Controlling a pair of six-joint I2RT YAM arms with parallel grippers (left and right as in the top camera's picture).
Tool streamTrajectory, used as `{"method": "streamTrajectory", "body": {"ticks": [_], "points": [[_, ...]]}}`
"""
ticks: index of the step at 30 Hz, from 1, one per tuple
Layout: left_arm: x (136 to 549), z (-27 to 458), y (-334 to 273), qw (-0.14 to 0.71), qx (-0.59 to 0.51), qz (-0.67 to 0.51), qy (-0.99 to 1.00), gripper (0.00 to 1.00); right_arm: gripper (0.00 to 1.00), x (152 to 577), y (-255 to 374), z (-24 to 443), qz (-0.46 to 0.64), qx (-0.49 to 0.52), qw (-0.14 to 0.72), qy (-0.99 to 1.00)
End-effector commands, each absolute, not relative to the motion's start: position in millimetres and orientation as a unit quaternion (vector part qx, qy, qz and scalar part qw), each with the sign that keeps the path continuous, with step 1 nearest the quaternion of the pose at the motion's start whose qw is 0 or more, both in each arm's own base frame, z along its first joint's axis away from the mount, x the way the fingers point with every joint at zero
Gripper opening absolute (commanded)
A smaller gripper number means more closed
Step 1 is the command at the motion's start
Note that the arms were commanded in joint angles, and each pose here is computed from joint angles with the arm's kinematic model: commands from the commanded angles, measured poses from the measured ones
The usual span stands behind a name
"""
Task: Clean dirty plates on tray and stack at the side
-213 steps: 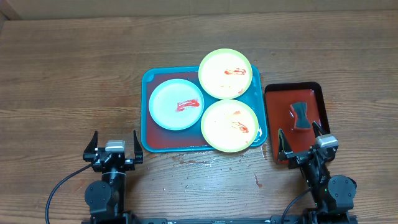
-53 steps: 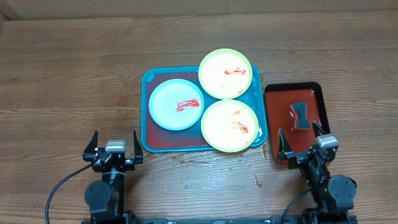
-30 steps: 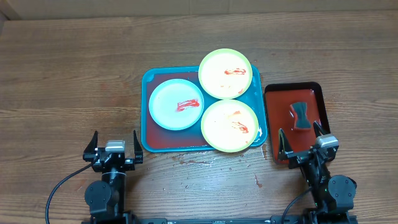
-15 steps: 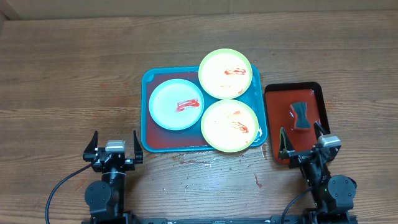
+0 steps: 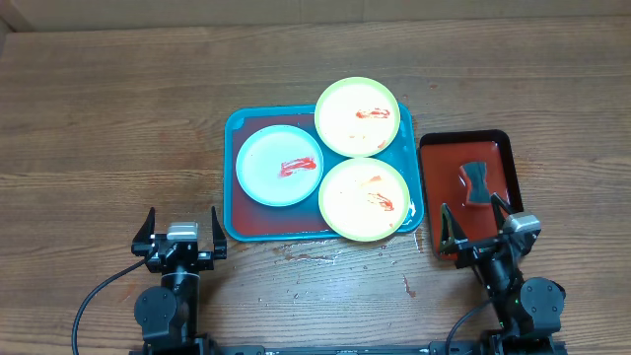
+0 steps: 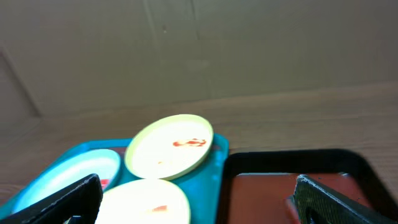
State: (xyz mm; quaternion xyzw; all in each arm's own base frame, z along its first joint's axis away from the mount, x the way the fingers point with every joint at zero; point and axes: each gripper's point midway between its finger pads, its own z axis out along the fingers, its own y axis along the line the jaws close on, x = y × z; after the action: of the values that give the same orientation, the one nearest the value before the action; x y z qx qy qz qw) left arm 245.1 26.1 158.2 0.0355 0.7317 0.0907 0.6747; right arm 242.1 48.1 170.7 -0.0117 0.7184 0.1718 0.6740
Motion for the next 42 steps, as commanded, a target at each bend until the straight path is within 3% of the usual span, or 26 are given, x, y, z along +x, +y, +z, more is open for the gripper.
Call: {"method": "streamTrajectory", "body": {"ticks": [1, 12, 21, 31, 42], "points": [[245.4, 163.9, 23.4, 0.686, 0.040, 0.085, 0.721, 1.00, 1.00, 241.8, 51.5, 167.8, 0.217, 0.021, 0.659, 0.720], [241.6, 215.4, 16.9, 0.726, 0.030, 0.056, 0.685, 1.00, 1.00, 229.6, 46.0, 224.5, 0.201, 0.025, 0.666, 0.717], [263.5, 261.0, 5.6, 0.701, 0.036, -0.002, 0.713, 1.00, 1.00, 226.2, 45.4, 278.2, 0.175, 0.002, 0.663, 0.728], [330.2, 295.9, -3.7, 0.577, 0.046, -0.077, 0.812, 1.00, 1.00, 236.5, 45.7, 313.0, 0.173, 0.014, 0.605, 0.777], [381.2, 295.3, -18.9, 0.415, 0.043, -0.152, 0.896, 1.00, 1.00, 260.8, 46.6, 327.0, 0.164, 0.040, 0.466, 0.868]]}}
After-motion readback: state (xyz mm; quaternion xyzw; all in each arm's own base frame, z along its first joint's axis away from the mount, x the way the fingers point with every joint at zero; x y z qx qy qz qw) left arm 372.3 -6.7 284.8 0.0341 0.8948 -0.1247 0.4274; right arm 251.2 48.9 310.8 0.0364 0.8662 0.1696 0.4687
